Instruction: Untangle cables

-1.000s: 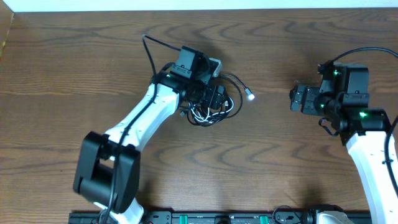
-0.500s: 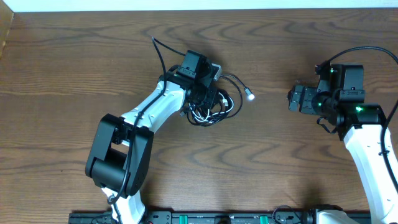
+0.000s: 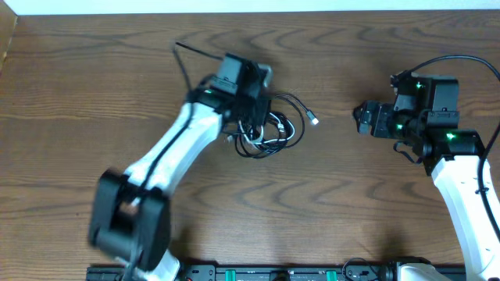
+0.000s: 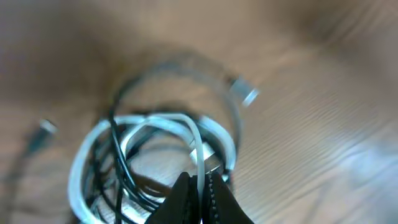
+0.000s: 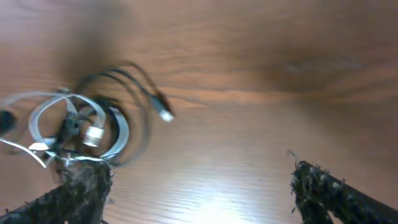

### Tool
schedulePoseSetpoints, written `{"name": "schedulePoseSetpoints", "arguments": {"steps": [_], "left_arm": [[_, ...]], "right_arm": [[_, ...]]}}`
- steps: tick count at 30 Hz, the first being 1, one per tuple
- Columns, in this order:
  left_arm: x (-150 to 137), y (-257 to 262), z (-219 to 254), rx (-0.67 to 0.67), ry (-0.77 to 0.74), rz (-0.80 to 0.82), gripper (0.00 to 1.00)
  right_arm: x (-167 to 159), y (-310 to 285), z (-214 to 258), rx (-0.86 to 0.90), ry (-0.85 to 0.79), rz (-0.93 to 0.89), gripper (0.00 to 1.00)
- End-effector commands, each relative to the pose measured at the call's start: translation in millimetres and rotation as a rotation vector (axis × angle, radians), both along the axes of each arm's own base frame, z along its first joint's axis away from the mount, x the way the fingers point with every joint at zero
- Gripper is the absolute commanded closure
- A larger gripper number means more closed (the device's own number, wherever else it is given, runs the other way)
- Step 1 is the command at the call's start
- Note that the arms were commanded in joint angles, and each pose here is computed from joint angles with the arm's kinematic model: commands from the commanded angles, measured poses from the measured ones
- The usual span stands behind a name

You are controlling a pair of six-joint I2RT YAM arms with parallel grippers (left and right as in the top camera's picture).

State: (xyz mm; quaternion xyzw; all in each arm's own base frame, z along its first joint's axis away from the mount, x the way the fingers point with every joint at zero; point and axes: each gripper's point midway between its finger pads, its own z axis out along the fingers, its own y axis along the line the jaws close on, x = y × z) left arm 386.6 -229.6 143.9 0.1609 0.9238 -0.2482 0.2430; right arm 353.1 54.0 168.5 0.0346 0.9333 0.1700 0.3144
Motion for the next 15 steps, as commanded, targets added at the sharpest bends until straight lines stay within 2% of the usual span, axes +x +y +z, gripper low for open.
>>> {"name": "schedulePoseSetpoints", "arguments": {"steps": [1,7,15], "left_arm": [[-2,4,105,-0.140,-0.179,0.072,0.93],[-29,8,162,-0.240,-0.258,0.063,0.93],[-49,15,236,-0.383,-0.422,0.081,0.93]], "right_arm": [[2,29,9,0.117,-0.011,0.103,0.12],[8,65,3,0.224,0.010,0.188,0.14],[14,103,0,0.307,0.004,0.283,0.16]]}}
